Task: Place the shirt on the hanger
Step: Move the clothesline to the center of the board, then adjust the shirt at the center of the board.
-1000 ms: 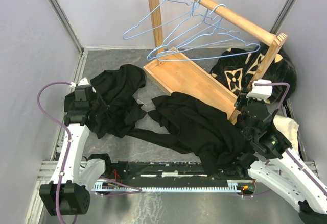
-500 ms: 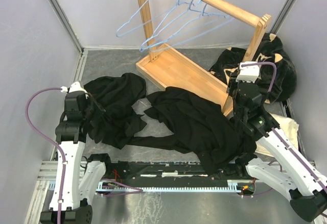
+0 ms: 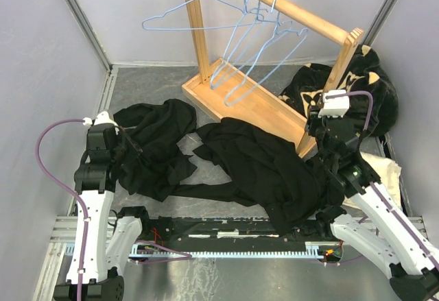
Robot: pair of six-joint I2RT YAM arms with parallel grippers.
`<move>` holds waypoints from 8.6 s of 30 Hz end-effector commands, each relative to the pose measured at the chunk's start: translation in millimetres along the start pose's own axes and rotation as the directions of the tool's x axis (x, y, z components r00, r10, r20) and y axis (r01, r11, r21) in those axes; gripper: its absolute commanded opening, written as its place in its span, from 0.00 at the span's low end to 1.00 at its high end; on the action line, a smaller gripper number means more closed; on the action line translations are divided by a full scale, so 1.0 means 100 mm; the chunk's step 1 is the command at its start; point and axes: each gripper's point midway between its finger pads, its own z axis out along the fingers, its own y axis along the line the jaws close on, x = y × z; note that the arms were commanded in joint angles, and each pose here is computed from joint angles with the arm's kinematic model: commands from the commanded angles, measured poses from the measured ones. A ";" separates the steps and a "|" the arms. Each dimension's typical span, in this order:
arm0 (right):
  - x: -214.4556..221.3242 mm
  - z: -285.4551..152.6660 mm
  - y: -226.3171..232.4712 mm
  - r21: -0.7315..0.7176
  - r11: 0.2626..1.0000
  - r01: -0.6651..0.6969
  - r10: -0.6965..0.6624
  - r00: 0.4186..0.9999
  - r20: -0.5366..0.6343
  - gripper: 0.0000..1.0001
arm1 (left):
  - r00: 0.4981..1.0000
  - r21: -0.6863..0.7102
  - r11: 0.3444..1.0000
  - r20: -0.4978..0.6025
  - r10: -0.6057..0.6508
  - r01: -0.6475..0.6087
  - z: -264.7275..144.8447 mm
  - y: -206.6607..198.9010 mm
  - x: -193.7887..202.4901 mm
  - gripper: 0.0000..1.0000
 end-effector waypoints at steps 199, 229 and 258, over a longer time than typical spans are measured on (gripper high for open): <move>0.95 -0.72 1.59 -0.352 0.934 -0.056 -0.109 0.895 -0.433 0.89 | 1.000 0.110 0.994 0.018 0.010 -0.012 0.21 -0.43 -0.13 0.83; 2.57 0.18 1.11 -0.179 0.948 -0.262 0.010 0.588 -0.809 0.82 | 0.990 0.164 0.979 0.095 0.105 -0.119 0.13 -0.46 -0.19 0.80; 1.24 -0.46 4.11 -0.658 0.691 -0.299 -0.171 0.817 -0.550 0.44 | 0.991 0.157 0.984 0.122 0.060 -0.079 0.15 -0.40 -0.14 0.74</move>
